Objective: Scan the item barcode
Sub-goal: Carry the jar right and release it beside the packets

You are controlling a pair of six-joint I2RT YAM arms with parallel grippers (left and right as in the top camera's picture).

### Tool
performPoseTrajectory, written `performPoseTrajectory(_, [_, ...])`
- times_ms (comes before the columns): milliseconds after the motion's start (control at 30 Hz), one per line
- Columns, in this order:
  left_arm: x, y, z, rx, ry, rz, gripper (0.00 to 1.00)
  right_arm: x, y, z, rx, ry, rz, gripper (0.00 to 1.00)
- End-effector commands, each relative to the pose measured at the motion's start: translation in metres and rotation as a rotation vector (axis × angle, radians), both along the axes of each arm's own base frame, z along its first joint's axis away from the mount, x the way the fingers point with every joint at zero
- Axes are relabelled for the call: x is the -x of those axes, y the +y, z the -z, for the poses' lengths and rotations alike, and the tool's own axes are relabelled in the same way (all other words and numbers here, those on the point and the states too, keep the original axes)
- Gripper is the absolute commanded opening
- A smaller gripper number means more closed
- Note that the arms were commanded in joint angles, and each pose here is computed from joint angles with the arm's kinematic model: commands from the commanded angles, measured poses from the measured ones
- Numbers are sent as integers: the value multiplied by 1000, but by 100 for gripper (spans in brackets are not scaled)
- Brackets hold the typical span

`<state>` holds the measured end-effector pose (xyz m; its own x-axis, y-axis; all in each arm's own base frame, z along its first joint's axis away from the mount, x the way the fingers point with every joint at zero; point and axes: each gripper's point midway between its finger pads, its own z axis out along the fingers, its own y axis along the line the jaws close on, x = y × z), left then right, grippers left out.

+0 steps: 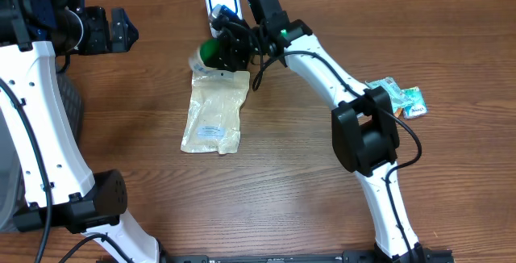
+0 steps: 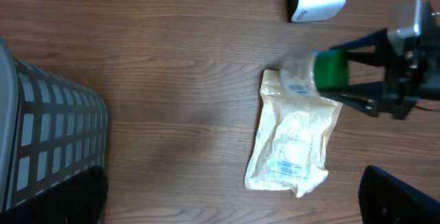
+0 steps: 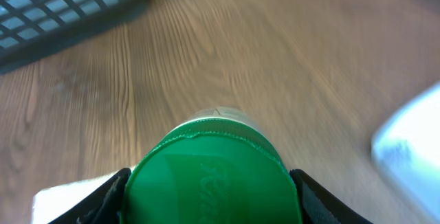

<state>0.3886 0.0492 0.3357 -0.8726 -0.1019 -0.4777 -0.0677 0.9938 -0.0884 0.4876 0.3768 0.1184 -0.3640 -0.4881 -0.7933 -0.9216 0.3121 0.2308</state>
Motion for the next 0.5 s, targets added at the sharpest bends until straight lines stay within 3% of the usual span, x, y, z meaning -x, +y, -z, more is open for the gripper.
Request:
performPoseTrajectory(0, [-1,1,3,-11,9,11,100,-24,-48,-78,10,-111,137,43])
performPoseTrajectory(233, [-1,1,3,-11,9,12,100,-23,-152,-99,287,-83,400,44])
performPoseTrajectory(300, [-1,1,3,-11,9,11,100,-14,-186,-89,422,-37,476,48])
performPoseTrajectory(467, [-1,1,3,-11,9,11,99,24,-246,-50,689,152,534,46])
